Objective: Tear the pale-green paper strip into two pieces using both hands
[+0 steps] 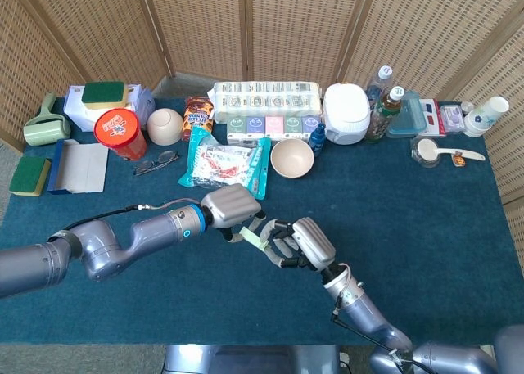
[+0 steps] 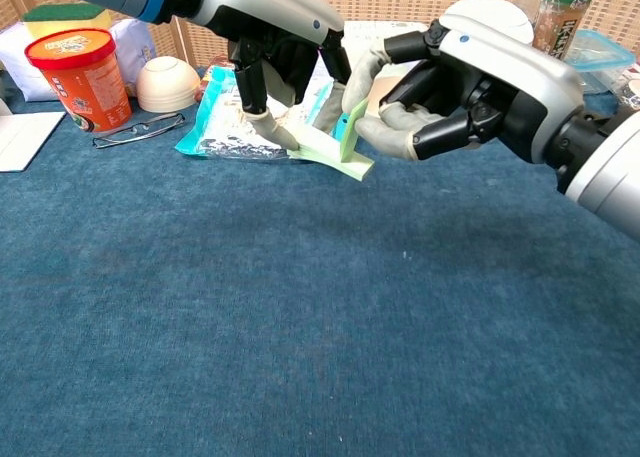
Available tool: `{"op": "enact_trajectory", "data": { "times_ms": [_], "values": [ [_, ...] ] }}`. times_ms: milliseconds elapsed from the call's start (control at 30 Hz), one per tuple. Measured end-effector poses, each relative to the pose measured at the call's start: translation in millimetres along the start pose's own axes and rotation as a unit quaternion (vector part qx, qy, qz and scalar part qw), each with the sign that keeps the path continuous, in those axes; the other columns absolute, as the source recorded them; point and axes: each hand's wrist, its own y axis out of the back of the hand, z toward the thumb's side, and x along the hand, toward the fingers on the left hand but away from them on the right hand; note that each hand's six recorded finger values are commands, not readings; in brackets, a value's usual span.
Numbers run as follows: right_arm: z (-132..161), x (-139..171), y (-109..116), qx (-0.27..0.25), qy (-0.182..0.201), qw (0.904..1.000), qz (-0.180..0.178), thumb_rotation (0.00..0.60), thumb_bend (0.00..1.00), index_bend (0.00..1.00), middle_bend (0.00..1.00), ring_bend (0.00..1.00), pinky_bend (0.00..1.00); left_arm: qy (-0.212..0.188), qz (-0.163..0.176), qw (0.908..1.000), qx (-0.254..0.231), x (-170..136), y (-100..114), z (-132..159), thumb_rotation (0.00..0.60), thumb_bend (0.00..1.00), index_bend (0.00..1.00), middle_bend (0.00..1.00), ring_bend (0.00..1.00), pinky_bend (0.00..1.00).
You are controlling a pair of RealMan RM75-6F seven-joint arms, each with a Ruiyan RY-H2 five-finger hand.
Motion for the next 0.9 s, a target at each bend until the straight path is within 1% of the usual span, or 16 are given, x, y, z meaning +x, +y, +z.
{"op": "enact_trajectory", "data": {
  "times_ms": [533,800,900],
  "values": [
    [-1.7,-2.4,-3.6,0.003,-0.002,1.0000,-0.003,0.600,0.42,0.54,0.94,1.00,1.00,-0.001,0.000,1.0000,0.002,0.7,-0.2,-0.2,0.600,0.39,0.67,1.00,1.00,1.00],
    [-2.6,-2.7,-3.7,0.001,-0.002,1.0000,-0.008,0.600,0.42,0.57,0.95,1.00,1.00,-0.003,-0.002,1.0000,0.003,1.5,-0.5,1.0,0.600,0.39,0.67,1.00,1.00,1.00],
    [-2.6,-2.9,-3.8,-0.001,-0.002,1.0000,-0.009,0.600,0.42,0.59,0.95,1.00,1.00,-0.003,-0.002,1.0000,0.002,1.9,-0.7,1.2,0.600,0.39,0.67,1.00,1.00,1.00]
  ]
}}
